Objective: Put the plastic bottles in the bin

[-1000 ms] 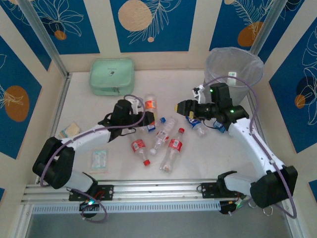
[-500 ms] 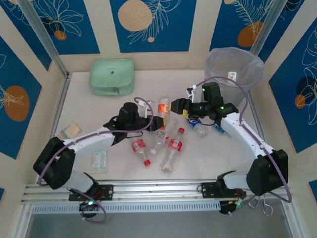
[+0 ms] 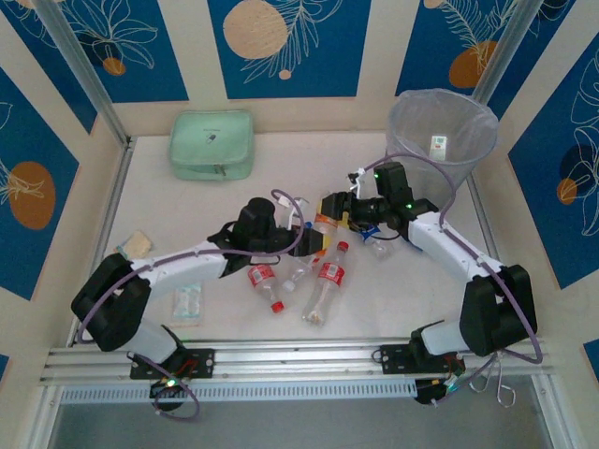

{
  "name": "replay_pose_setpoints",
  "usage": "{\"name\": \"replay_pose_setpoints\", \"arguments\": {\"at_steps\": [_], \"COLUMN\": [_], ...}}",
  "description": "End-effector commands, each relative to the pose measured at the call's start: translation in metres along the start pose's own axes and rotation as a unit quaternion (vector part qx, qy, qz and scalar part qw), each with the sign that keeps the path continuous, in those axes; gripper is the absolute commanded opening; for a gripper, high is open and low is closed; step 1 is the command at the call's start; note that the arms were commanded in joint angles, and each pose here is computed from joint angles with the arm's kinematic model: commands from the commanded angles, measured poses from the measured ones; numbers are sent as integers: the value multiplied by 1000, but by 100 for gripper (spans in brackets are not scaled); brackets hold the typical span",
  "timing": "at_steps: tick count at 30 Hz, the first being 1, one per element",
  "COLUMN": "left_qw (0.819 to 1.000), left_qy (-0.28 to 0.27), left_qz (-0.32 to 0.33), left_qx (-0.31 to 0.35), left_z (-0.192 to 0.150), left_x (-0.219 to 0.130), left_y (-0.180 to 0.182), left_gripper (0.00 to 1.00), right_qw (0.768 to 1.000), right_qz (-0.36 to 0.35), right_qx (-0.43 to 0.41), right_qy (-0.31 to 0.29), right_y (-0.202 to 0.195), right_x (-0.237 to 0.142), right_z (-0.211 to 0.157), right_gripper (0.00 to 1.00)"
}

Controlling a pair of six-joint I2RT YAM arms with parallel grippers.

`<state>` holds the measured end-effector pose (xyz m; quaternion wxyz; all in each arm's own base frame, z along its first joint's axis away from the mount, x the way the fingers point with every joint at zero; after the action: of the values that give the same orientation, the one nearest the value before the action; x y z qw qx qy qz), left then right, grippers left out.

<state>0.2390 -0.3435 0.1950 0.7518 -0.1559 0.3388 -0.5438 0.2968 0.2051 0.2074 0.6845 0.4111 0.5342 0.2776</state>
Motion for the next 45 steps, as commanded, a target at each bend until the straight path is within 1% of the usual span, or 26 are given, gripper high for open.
{"name": "replay_pose_setpoints", "arguments": {"at_steps": [1,2,4,5,7,8,11,12,14,16,18,20,22,23,25,26,29,30,31,33,36,38,41,45], "left_qw": [999,999,999,999,999,999,999,999,997,996,993,990,988,986,984,984,985,985,984,984,984,983,980,977], "left_qy": [-5,-2,-1,-1,-2,0,19,30,50,55,58,59,58,58,53,50,39,38,35,32,28,28,29,45], "left_qz": [-20,-16,-16,-19,-20,-18,10,23,38,45,69,98,125,138,156,159,160,162,163,168,169,177,194,209], "left_qx": [31,30,28,27,26,28,33,36,47,61,72,76,75,73,64,61,55,55,54,55,51,44,35,21], "left_z": [8,6,6,5,4,4,0,-2,-1,2,0,-3,-6,-9,-12,-13,-14,-15,-15,-17,-21,-26,-33,-41], "left_x": [8,10,12,14,15,15,9,5,-4,-15,-29,-42,-53,-58,-66,-70,-77,-80,-82,-87,-90,-92,-98,-101], "left_y": [-8,-5,-3,-3,-2,-1,9,12,9,2,-1,1,4,7,10,10,6,6,5,4,5,9,14,19], "left_gripper": [31,32,34,38,47,53,71,75,80,85,88,91,93,93,93,93,94,94,94,94,94,93,94,94], "right_qw": [1000,1000,1000,1000,999,999,998,997,995,992,988,979,964,952,923,904,846,828,815,789,759,749,739,742], "right_qz": [-12,-17,-25,-29,-37,-40,-49,-54,-71,-84,-80,-76,-90,-112,-163,-189,-270,-288,-299,-325,-371,-411,-466,-489], "right_qx": [-2,-3,-5,-8,-13,-17,-28,-33,-47,-66,-86,-120,-161,-181,-213,-227,-235,-237,-239,-235,-228,-227,-220,-212], "right_qy": [5,4,1,1,-6,-10,-31,-37,-53,-74,-103,-147,-191,-219,-277,-309,-395,-418,-434,-466,-484,-468,-434,-406], "right_y": [-6,-7,-8,-8,-7,-6,1,3,6,14,30,51,70,77,87,92,99,101,102,100,90,75,51,13], "right_x": [1,0,-1,-2,-7,-10,-21,-24,-33,-45,-67,-93,-121,-138,-168,-185,-234,-248,-258,-278,-294,-291,-280,-258], "right_z": [-5,-5,-4,-5,-2,-1,8,12,19,29,44,60,78,89,113,127,164,175,184,206,231,245,258,273], "right_gripper": [57,55,54,53,53,51,48,47,47,47,47,47,46,42,32,25,10,5,1,0,0,0,0,0]}}
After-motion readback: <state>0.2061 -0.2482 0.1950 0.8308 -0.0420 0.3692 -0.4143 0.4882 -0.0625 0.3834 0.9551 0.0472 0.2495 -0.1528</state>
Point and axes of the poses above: each hand's point on the last joint's axis, 136 mm out from that joint toward the fingers, its own x axis out along the fingers, its own y axis along the line the jaws close on, z = x × y, the point moved 3 cm from there along -x, back along the fingers, and after that the axes turned 13 degrees about x, right-handed, at the moved point
